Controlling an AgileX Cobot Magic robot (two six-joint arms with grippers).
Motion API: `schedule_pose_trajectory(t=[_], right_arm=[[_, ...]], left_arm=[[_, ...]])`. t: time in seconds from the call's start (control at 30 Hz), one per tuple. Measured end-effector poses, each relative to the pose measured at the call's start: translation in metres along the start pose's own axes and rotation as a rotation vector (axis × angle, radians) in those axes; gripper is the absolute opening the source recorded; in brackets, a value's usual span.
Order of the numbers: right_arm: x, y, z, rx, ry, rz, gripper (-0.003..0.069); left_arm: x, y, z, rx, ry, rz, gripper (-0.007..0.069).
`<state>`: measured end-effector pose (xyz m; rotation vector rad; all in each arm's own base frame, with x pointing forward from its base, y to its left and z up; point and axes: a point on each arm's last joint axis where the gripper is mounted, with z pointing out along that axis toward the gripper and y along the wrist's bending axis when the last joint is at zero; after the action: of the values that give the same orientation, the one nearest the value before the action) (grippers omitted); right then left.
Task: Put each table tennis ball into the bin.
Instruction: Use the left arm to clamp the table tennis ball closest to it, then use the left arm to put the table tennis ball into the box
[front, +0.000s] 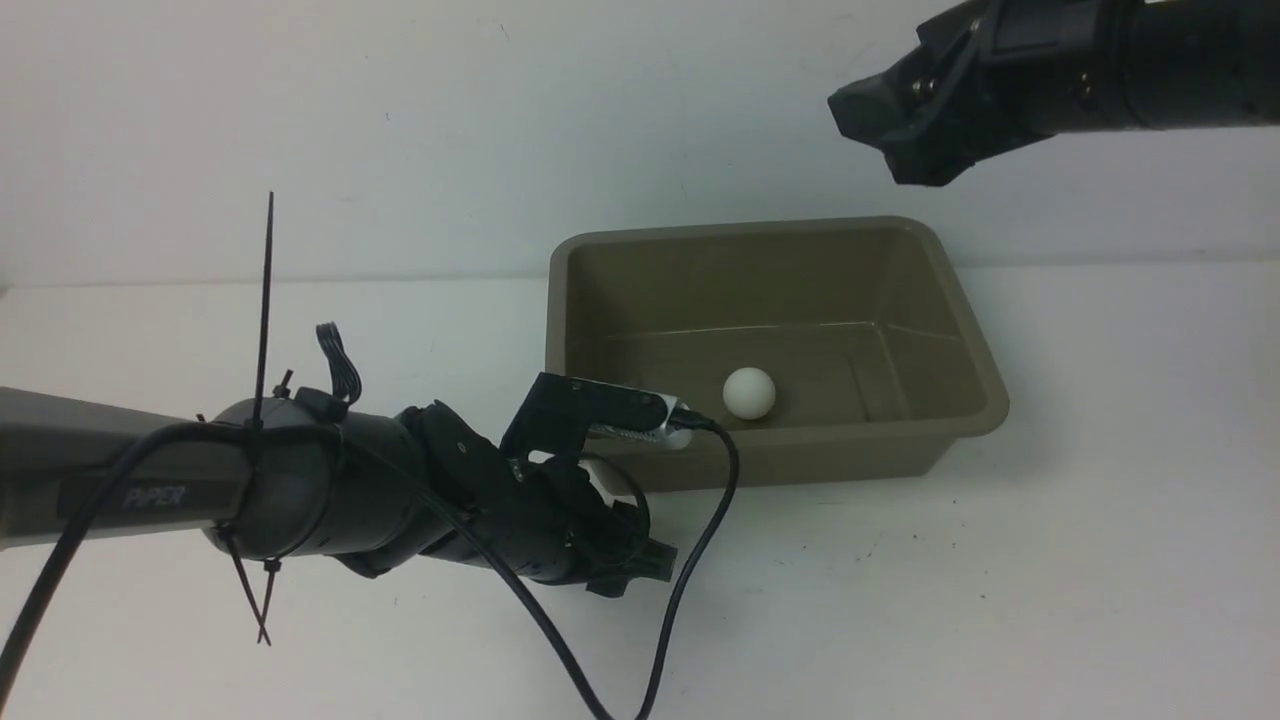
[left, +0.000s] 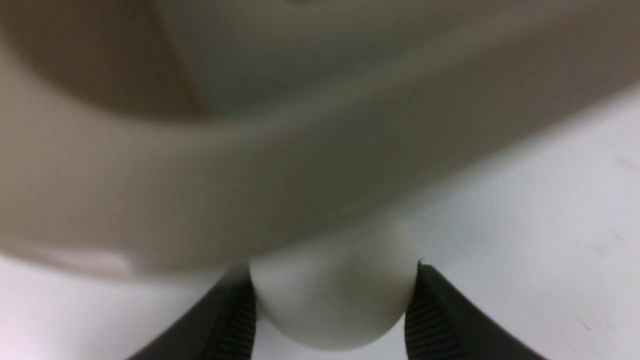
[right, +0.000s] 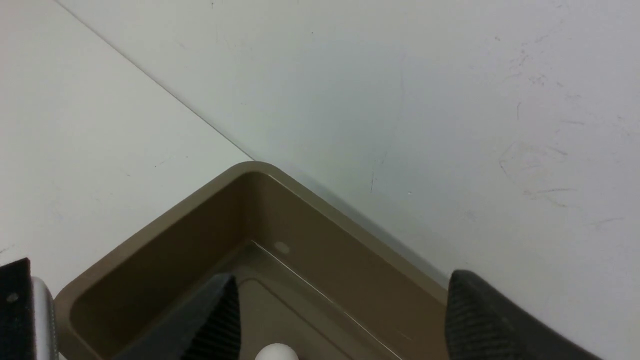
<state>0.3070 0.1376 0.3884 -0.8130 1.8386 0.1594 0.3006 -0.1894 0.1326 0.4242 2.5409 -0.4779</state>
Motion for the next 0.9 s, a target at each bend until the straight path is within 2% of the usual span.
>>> schedule_pose_trajectory(t=[0.2,0.33,0.53,0.73,0.9], right_arm=[[0.000,0.000,0.000,0.001,-0.001,-0.007,0.0501],[-0.001,-0.001,0.000,0.009,-0.011,-0.008,0.0501],[-0.002,-0.001,0.000,0.015,-0.020,-0.008,0.0501],[-0.002,-0.001,0.000,0.015,-0.020,-0.006,0.0501],[-0.002,-0.001,0.000,0.011,-0.024,0.006,0.0501]], left_arm=[[-0.010,-0.010,-0.024,0.050,-0.043,0.024,0.0348],[-0.023,-0.021,-0.057,0.103,-0.112,0.048,0.0348],[-0.034,-0.030,-0.094,0.133,-0.213,0.087,0.0348],[-0.055,-0.029,-0.109,0.049,-0.363,0.204,0.0348],[-0.083,-0.026,-0.101,0.015,-0.420,0.226,0.0346]])
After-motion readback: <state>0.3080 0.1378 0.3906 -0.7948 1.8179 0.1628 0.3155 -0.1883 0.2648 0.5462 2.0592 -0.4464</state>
